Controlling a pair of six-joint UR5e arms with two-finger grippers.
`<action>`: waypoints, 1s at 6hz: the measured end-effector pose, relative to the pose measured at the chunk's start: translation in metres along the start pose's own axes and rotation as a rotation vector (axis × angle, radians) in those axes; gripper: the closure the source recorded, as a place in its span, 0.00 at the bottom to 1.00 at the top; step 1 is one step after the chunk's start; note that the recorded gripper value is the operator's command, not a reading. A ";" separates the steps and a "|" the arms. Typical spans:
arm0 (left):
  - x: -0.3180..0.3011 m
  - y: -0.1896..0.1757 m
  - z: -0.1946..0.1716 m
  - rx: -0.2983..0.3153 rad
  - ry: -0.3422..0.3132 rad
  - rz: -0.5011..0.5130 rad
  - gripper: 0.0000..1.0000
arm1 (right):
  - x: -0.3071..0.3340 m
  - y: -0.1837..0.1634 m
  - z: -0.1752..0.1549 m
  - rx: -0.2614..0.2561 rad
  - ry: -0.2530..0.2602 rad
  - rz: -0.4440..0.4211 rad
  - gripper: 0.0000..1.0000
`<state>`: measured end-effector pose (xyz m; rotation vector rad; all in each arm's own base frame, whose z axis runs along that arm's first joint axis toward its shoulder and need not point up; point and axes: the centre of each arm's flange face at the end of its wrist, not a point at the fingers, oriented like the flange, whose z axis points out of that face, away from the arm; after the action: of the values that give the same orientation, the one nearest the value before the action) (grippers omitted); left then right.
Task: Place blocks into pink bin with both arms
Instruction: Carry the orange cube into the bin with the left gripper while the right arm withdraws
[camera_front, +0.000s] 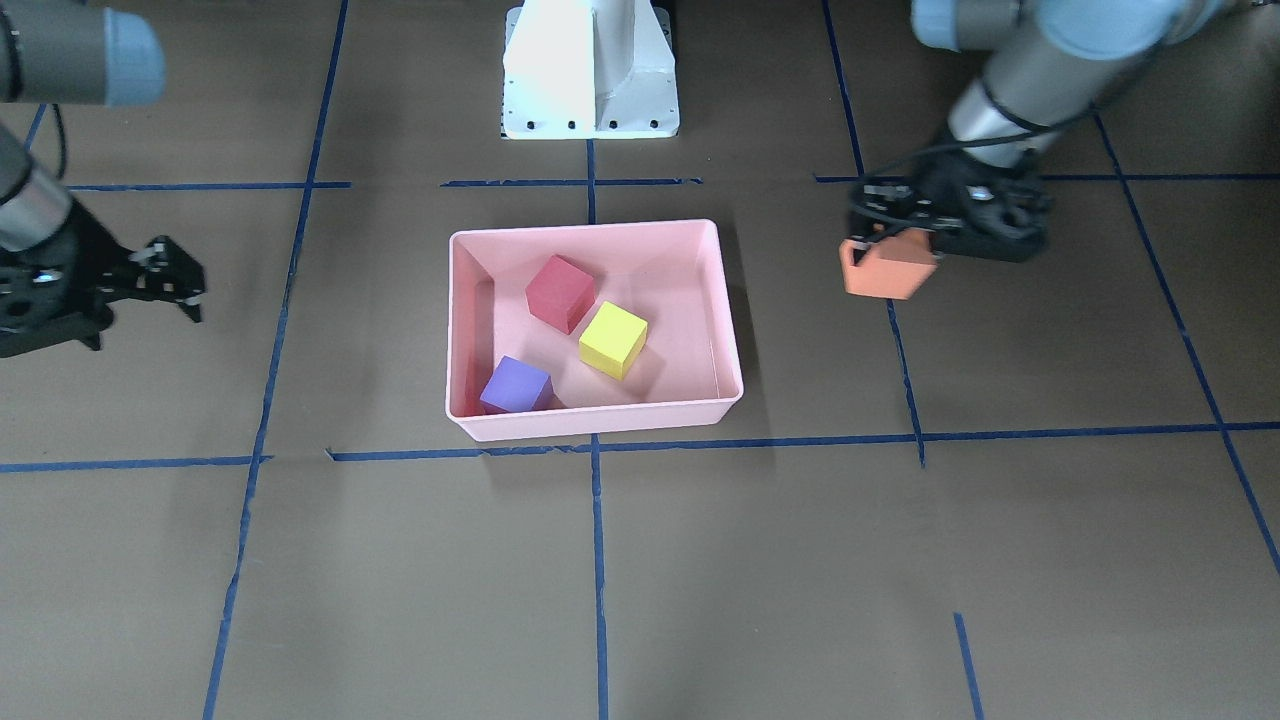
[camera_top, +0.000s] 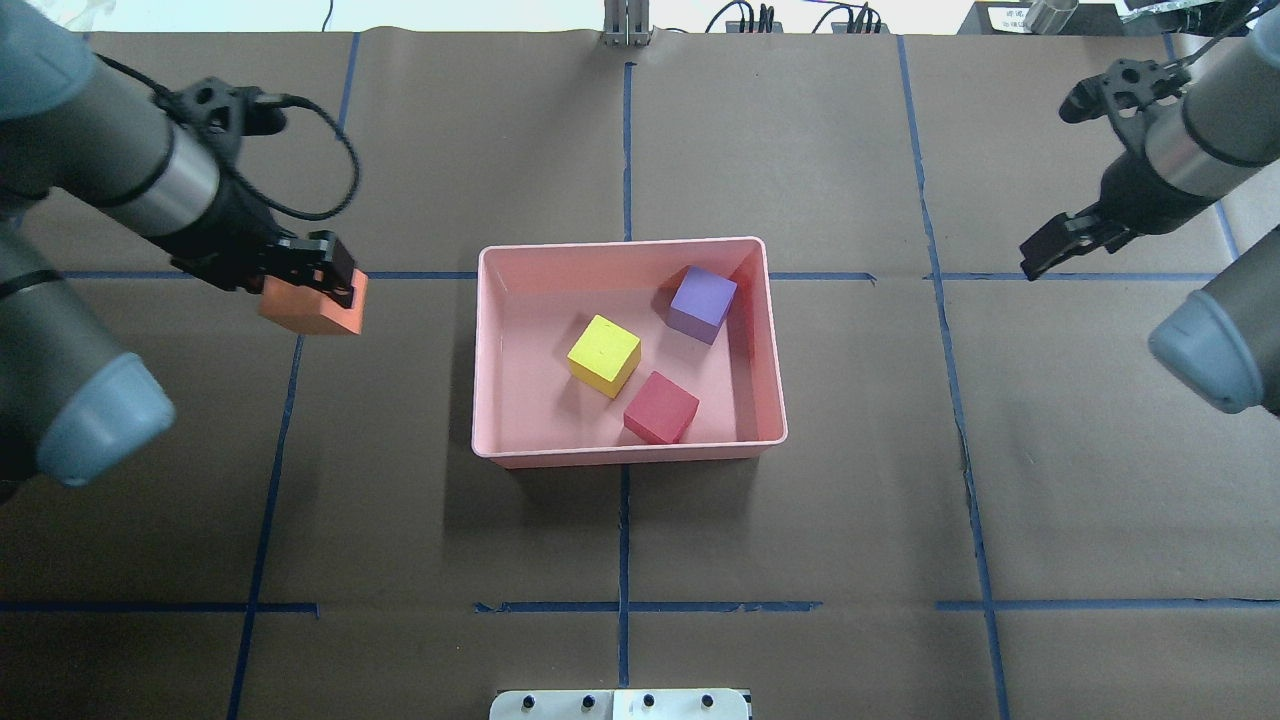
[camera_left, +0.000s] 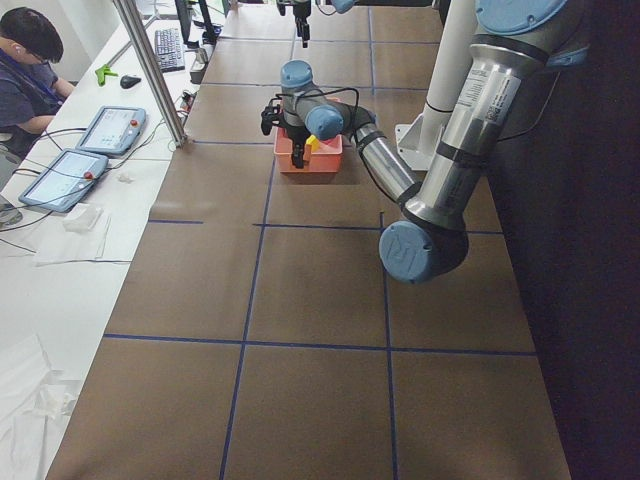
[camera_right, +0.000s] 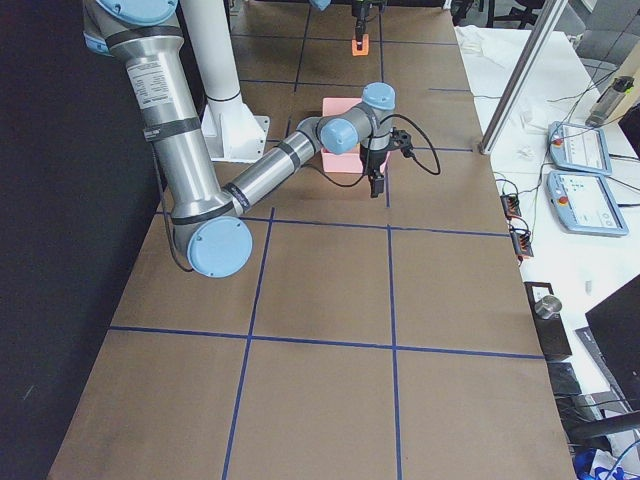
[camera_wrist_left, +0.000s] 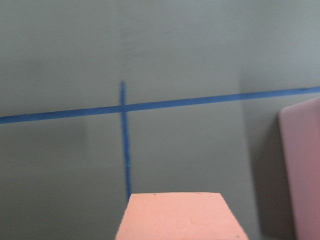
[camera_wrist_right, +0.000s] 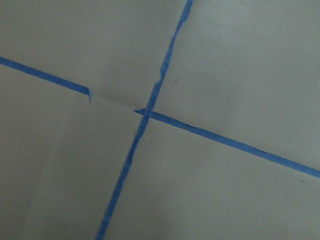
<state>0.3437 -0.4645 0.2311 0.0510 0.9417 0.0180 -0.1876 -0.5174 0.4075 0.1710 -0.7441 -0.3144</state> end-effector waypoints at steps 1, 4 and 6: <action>0.075 0.013 0.020 0.005 -0.001 -0.051 0.11 | 0.046 0.019 -0.009 -0.004 -0.008 -0.040 0.00; 0.160 0.016 0.058 0.067 -0.047 -0.150 0.00 | 0.116 0.066 -0.016 -0.018 -0.005 -0.090 0.00; 0.120 0.027 0.059 0.070 -0.071 -0.075 0.00 | 0.164 0.105 -0.021 -0.025 0.000 -0.113 0.00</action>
<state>0.4627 -0.4347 0.1703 0.0807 0.8723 -0.0858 -0.0364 -0.4734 0.5242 0.1897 -0.7316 -0.4311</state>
